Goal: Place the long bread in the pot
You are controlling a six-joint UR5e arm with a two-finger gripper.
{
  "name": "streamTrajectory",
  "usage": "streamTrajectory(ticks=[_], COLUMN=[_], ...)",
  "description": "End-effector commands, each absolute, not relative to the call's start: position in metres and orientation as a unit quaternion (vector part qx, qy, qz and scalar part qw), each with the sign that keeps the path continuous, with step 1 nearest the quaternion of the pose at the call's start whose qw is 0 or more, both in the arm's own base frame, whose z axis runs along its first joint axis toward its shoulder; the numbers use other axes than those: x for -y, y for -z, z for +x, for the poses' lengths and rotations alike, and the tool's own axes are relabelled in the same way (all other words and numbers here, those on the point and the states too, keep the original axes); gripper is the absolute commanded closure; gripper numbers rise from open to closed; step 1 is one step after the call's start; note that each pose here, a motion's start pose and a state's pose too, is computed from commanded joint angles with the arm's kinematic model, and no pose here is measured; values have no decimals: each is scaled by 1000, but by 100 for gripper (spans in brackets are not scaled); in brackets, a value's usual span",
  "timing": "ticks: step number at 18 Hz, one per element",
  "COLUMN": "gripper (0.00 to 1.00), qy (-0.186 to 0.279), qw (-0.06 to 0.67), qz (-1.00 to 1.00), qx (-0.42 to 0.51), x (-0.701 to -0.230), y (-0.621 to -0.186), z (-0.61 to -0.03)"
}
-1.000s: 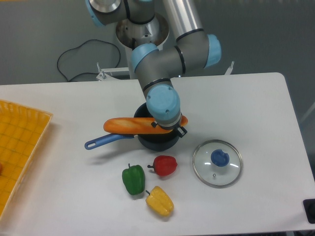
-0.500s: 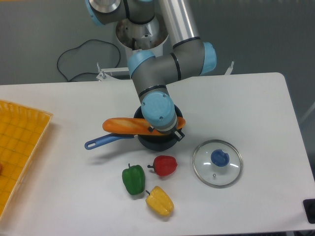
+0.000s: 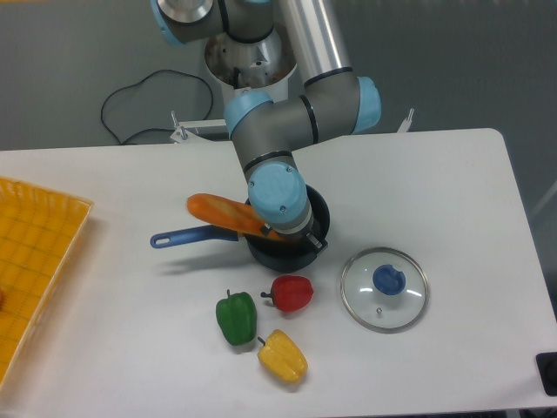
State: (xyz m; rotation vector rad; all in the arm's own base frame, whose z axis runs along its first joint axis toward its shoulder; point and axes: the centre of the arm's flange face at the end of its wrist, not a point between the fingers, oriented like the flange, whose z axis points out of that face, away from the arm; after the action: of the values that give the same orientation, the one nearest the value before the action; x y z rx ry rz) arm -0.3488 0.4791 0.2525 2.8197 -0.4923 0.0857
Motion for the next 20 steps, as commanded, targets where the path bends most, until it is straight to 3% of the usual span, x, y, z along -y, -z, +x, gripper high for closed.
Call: streamTrajectory(ticks=[10,16,20], gripper=[20,0,0], qy=[-15,-34,-19], qw=[114,20,12], qz=[979,992,995], qx=[170,116,100], x=[-464,-438,-425], y=[-289,-322,-337], z=[-358,-394,-409])
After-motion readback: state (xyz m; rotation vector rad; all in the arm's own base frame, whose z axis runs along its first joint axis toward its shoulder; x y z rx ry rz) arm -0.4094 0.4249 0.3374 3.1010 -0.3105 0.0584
